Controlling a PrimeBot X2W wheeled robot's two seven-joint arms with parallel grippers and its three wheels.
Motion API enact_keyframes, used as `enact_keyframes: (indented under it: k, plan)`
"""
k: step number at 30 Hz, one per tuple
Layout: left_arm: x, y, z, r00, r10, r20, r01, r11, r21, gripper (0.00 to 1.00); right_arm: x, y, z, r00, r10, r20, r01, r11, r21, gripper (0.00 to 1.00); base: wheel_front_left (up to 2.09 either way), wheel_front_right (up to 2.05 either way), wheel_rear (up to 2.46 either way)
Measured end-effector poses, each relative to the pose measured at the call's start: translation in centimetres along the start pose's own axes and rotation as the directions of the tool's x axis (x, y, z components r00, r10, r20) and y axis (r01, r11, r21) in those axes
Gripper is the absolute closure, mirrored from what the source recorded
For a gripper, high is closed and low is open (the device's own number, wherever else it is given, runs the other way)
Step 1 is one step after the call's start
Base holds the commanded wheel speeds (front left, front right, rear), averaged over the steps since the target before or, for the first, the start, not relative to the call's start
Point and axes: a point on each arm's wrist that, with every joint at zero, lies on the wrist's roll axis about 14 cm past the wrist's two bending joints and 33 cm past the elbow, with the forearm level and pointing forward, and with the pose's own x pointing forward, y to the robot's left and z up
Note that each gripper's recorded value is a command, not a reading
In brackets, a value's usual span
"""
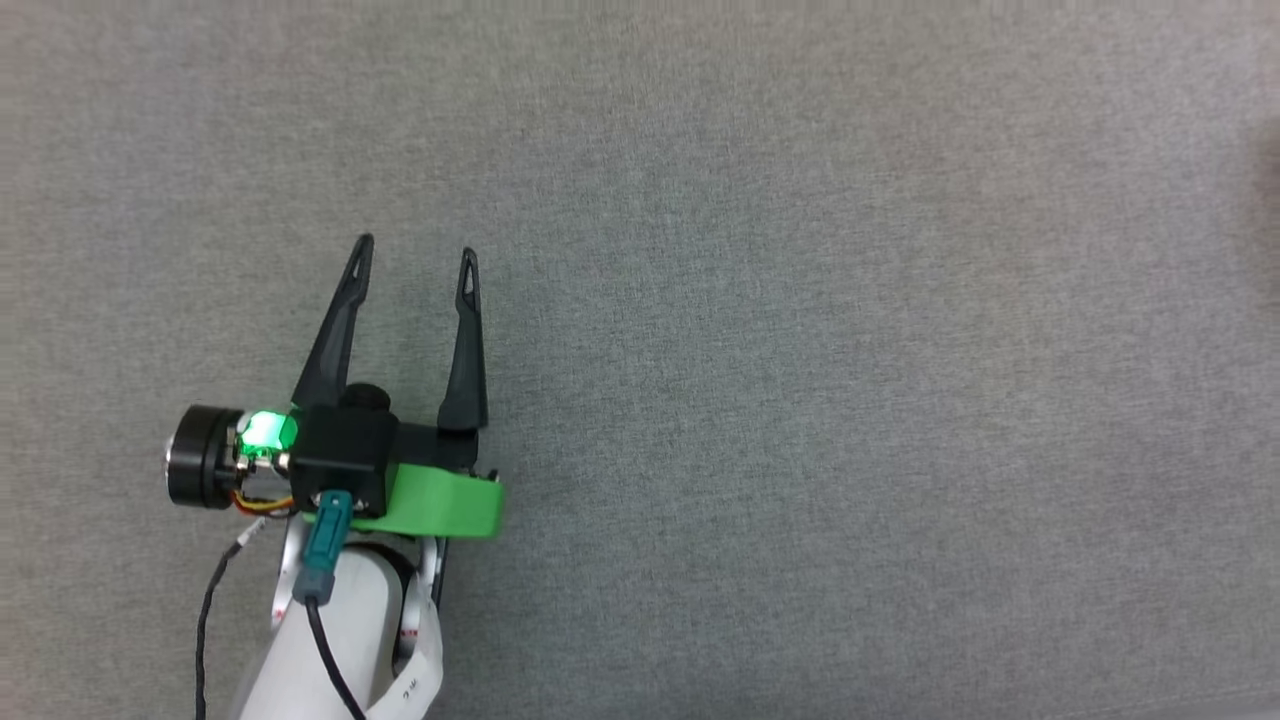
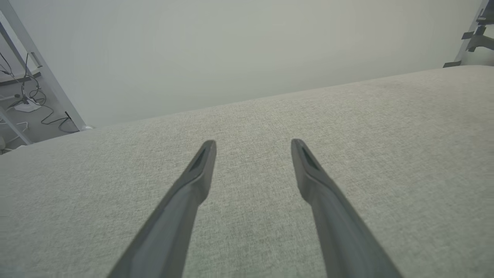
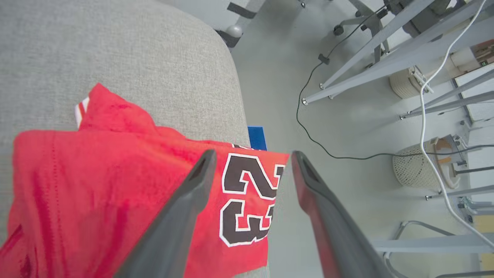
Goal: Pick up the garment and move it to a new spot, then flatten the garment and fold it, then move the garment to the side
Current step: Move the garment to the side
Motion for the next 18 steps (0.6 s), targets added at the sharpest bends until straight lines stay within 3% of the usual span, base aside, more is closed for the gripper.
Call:
enact_keyframes:
  k: [3, 6, 9, 11, 18]
  plan:
    - [-1.0, 0.0, 0.8, 1.0, 0.007, 0.002, -0.007, 1.0, 0.0, 0.0, -1.1, -0.5, 2.6, 0.991, -0.014, 0.135, 0.013, 1.0, 0.004, 0.0, 0.0, 0.0, 0.0]
    - [-2.1, 0.3, 1.6, 1.0, 0.028, 0.004, -0.028, 1.0, -0.002, 0.0, -2.5, -0.7, 5.8, 0.955, -0.023, 0.297, 0.012, 0.999, 0.039, 0.0, 0.0, 0.0, 0.0]
    - [-3.3, 0.5, 2.5, 0.999, 0.043, 0.007, -0.043, 0.999, 0.004, 0.0, -4.5, -0.8, 9.2, 0.886, -0.036, 0.462, 0.012, 0.998, 0.056, 0.0, 0.0, 0.0, 0.0]
    - [-4.2, 0.8, 3.2, 0.998, 0.058, 0.013, -0.058, 0.998, 0.006, 0.0, -6.1, -0.7, 11.5, 0.82, -0.056, 0.57, 0.001, 0.995, 0.097, 0.0, 0.0, 0.0, 0.0]
    - [-6.7, 2.2, 5.6, 0.991, 0.121, 0.052, -0.122, 0.992, 0.022, 0.0, -11.8, 3.6, 17.5, 0.618, -0.052, 0.784, -0.112, 0.982, 0.153, 0.0, 0.0, 0.0, 0.0]
